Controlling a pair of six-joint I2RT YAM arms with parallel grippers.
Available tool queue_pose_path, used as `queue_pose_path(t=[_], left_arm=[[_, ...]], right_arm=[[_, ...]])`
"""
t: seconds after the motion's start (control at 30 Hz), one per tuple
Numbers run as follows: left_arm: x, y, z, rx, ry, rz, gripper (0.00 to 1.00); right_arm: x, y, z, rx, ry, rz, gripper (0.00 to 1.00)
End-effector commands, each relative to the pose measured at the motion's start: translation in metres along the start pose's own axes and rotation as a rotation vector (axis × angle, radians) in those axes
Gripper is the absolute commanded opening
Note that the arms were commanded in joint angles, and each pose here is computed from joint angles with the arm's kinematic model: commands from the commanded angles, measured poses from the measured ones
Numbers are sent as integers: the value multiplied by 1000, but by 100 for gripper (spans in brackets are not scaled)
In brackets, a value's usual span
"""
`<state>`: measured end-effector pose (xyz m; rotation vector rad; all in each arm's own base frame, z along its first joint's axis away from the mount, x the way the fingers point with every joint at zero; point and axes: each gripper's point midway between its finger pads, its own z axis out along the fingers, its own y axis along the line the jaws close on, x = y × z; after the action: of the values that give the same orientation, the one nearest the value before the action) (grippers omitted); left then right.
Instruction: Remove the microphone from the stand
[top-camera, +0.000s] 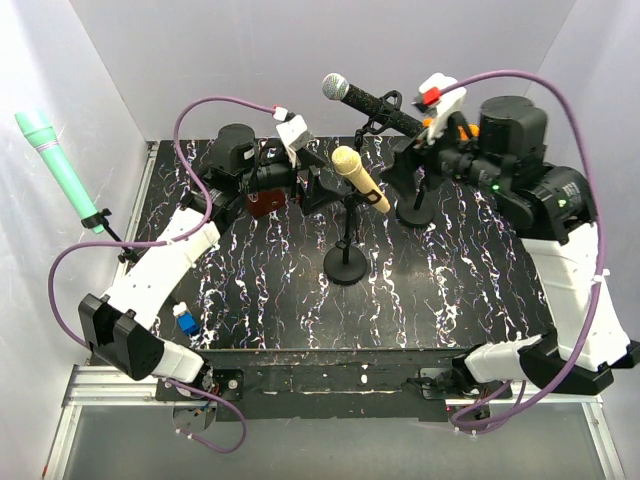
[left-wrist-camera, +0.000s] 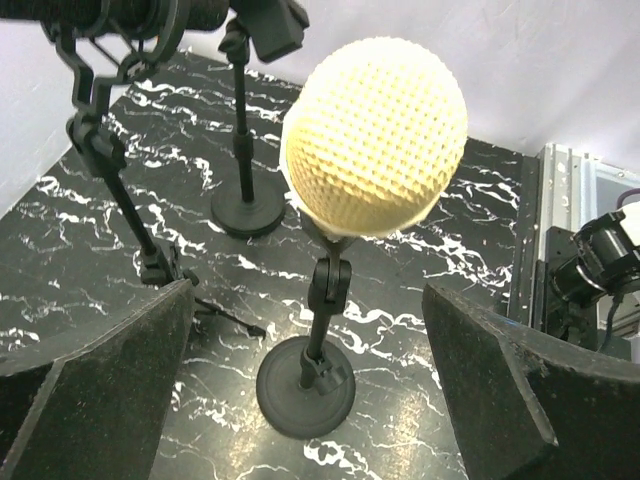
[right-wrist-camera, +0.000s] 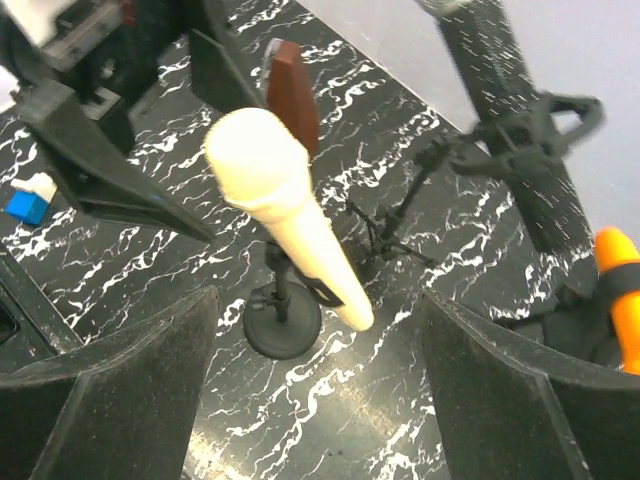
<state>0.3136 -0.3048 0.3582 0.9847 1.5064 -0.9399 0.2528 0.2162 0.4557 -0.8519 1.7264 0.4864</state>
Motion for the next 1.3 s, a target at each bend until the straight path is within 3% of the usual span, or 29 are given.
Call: queue_pose_path(t=[0.0, 0.13, 0.27, 0.47, 0.63, 0.97, 1.27], left_arm=[[-36, -15, -1, 85, -62, 75, 98], [-42, -20, 4, 147, -57, 103, 98], [-36, -19, 7, 159, -30, 79, 98], [-14, -18, -8, 100, 32, 123, 98], [2, -8, -11, 14, 57, 69, 98], [18, -6, 4, 46, 46, -14, 93], [33, 3, 21, 41, 7, -49, 89]], right_arm=[[-3, -6, -17, -97, -79, 84, 87], [5, -7, -31, -88, -180, -86, 93], [25, 5, -25, -174, -159, -179, 95], [24, 12, -9, -286, -40, -56, 93], [32, 26, 1, -437, 41, -25, 93], [25, 21, 34, -490, -76, -135, 86], [30, 10, 61, -491, -93, -206, 81]])
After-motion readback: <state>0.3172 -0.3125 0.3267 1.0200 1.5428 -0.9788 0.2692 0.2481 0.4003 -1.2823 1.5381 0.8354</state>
